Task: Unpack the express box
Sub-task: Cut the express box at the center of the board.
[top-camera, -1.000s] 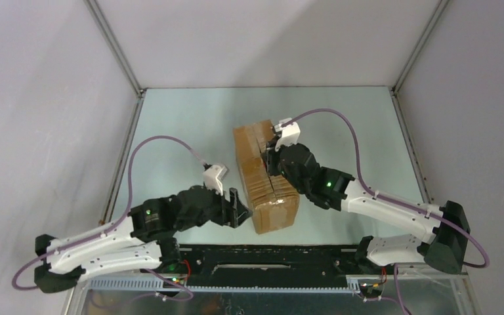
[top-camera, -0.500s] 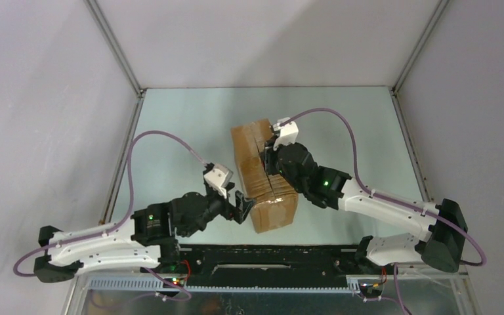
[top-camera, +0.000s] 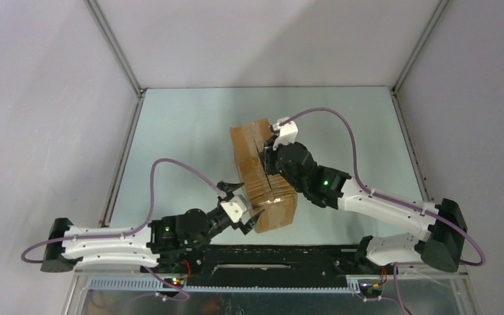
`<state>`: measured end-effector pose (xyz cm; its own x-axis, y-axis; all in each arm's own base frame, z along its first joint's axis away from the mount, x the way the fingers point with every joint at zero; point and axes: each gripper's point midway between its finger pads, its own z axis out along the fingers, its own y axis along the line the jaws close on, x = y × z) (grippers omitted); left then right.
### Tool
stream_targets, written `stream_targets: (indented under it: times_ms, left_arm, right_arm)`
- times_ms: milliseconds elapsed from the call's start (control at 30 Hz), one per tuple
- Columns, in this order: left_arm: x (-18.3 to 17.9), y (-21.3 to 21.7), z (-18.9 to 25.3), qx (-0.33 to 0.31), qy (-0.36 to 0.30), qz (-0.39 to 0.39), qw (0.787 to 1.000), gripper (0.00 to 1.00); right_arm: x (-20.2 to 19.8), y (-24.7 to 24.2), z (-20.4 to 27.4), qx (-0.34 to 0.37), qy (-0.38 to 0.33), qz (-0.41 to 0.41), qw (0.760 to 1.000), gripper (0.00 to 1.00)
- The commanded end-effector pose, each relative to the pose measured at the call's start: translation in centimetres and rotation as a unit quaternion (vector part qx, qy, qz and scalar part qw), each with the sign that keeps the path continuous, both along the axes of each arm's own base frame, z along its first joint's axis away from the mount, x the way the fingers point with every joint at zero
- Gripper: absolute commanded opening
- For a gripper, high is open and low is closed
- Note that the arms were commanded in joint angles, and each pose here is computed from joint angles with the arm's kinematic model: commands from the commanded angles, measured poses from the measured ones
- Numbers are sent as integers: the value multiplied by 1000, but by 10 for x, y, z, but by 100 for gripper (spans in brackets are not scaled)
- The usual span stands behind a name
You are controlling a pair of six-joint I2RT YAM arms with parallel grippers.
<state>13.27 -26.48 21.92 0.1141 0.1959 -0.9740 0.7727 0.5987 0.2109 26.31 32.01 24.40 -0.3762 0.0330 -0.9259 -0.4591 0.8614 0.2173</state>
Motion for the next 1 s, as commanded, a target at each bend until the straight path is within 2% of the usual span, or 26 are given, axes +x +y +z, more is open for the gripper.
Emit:
stream_targets:
  times_ms: [0, 133, 367, 600, 967]
  left_arm:
    - [8, -9, 11, 9, -64, 6, 998, 100]
    - [6, -19, -1, 40, -67, -9, 997, 99]
    - [9, -14, -3, 22, -48, 11, 999, 96]
    - [8, -33, -20, 53, -31, 2, 998, 86]
    - [25, -10, -46, 41, 36, 98, 994, 78]
  right_arm:
    - [-9, 2, -29, -40, 41, 20, 998, 0]
    - [-10, 1, -25, -37, 45, 18, 998, 0]
    - [-17, 6, -17, -36, 44, 26, 998, 0]
    - [-27, 16, -7, -38, 38, 39, 998, 0]
    - [-48, 19, 2, -35, 35, 46, 998, 0]
